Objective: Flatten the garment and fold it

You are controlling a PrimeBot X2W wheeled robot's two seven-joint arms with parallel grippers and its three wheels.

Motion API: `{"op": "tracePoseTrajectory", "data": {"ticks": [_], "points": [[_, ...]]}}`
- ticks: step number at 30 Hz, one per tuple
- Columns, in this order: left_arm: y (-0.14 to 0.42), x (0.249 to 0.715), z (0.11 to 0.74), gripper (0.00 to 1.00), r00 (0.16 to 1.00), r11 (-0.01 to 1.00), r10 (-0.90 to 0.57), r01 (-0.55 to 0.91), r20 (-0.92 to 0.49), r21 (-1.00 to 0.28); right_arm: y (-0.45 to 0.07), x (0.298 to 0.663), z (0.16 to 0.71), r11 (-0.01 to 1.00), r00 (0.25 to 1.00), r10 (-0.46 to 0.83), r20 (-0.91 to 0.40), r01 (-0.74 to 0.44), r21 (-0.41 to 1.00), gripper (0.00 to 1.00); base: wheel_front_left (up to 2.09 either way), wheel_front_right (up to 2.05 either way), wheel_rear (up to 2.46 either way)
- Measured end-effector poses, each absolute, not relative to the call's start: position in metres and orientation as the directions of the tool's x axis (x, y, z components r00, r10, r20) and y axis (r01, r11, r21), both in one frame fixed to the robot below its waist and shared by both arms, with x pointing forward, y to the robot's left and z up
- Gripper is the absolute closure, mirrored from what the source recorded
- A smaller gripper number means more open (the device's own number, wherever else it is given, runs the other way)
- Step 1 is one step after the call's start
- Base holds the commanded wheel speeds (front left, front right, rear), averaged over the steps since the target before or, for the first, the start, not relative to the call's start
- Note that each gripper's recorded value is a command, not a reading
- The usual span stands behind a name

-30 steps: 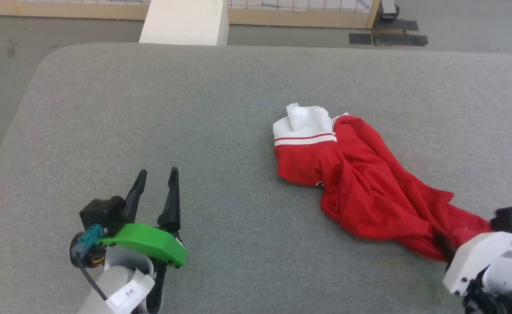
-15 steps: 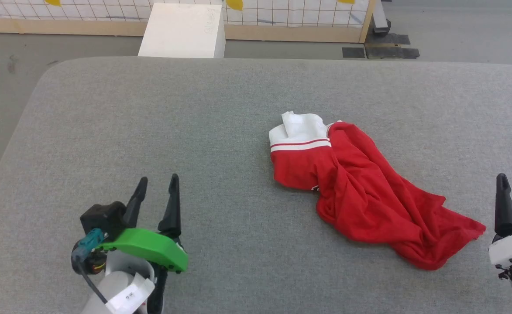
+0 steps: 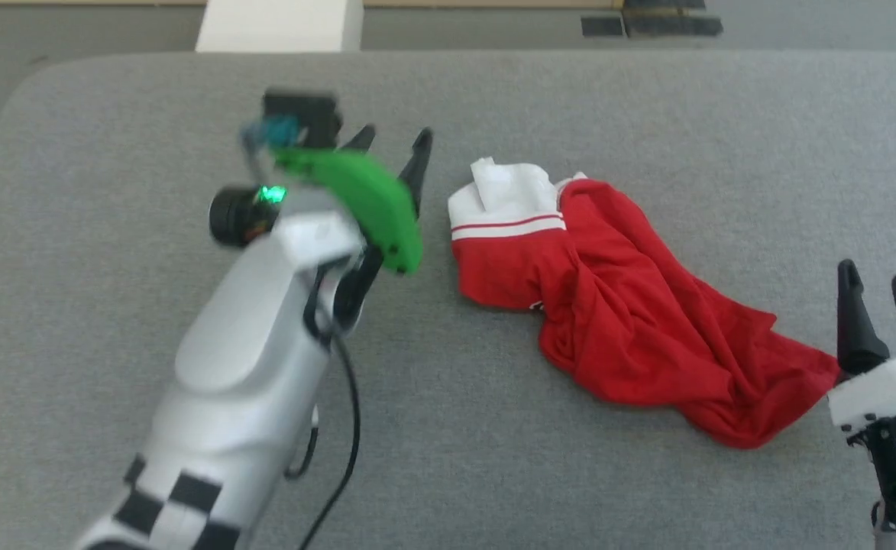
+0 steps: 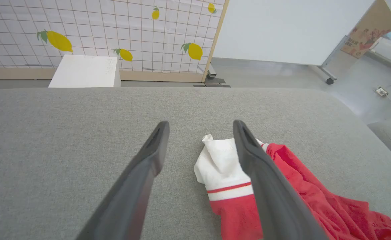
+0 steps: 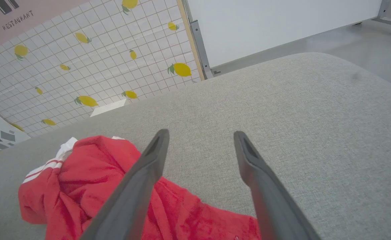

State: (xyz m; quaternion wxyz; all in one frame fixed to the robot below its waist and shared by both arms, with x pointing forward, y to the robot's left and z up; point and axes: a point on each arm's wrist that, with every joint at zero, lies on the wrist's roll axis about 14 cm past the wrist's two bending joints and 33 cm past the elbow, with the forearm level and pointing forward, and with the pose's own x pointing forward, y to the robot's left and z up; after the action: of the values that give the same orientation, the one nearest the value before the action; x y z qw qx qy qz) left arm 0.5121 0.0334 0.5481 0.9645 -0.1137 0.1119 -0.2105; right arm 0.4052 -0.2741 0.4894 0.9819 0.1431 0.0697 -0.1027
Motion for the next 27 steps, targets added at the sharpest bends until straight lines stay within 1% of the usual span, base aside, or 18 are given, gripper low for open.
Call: {"op": "tracePoseTrajectory", "data": {"ticks": [3,6,9,12,18,21,23,24,27], "points": [[0.011,0.53,0.534,0.0,0.821,0.879,-0.474,0.418,-0.319,-0.228,-0.275,0.409,0.482,0.937,0.965,-0.184,-0.185,0.229,0.264,0.0,0.0,0.0,0.0],[-0.007,0.539,0.511,0.0,0.733,0.873,-0.478,0.455,-0.483,-0.173,-0.281,0.406,0.471,0.931,0.956,-0.2,-0.214,0.254,0.263,0.0,0.0,0.0,0.0],[-0.015,0.539,0.478,0.0,0.629,0.867,-0.438,0.485,-0.642,-0.117,-0.29,0.4,0.457,0.921,0.942,-0.229,-0.246,0.291,0.258,0.0,0.0,0.0,0.0],[-0.015,0.537,0.446,0.0,0.536,0.858,-0.376,0.509,-0.756,-0.066,-0.296,0.395,0.445,0.912,0.929,-0.25,-0.273,0.321,0.255,0.0,0.0,0.0,0.0],[-0.017,0.526,0.394,0.0,0.376,0.84,-0.296,0.541,-0.878,-0.052,-0.308,0.393,0.43,0.902,0.909,-0.286,-0.302,0.362,0.235,0.0,0.0,0.0,0.0],[-0.021,0.524,0.382,0.0,0.336,0.832,-0.29,0.552,-0.896,-0.062,-0.31,0.389,0.42,0.899,0.897,-0.292,-0.331,0.376,0.224,0.0,0.0,0.0,0.0],[-0.027,0.525,0.381,0.64,0.332,0.828,-0.31,0.556,-0.891,-0.081,-0.309,0.39,0.416,0.899,0.894,-0.292,-0.339,0.377,0.221,0.0,0.0,0.0,0.0],[-0.028,0.525,0.381,1.0,0.334,0.825,-0.32,0.558,-0.887,-0.088,-0.308,0.391,0.416,0.901,0.896,-0.288,-0.339,0.374,0.221,0.0,0.0,0.0,0.0],[-0.035,0.524,0.385,1.0,0.345,0.82,-0.373,0.557,-0.862,-0.132,-0.302,0.397,0.415,0.908,0.902,-0.27,-0.337,0.355,0.224,0.0,0.0,0.0,0.0]]}}
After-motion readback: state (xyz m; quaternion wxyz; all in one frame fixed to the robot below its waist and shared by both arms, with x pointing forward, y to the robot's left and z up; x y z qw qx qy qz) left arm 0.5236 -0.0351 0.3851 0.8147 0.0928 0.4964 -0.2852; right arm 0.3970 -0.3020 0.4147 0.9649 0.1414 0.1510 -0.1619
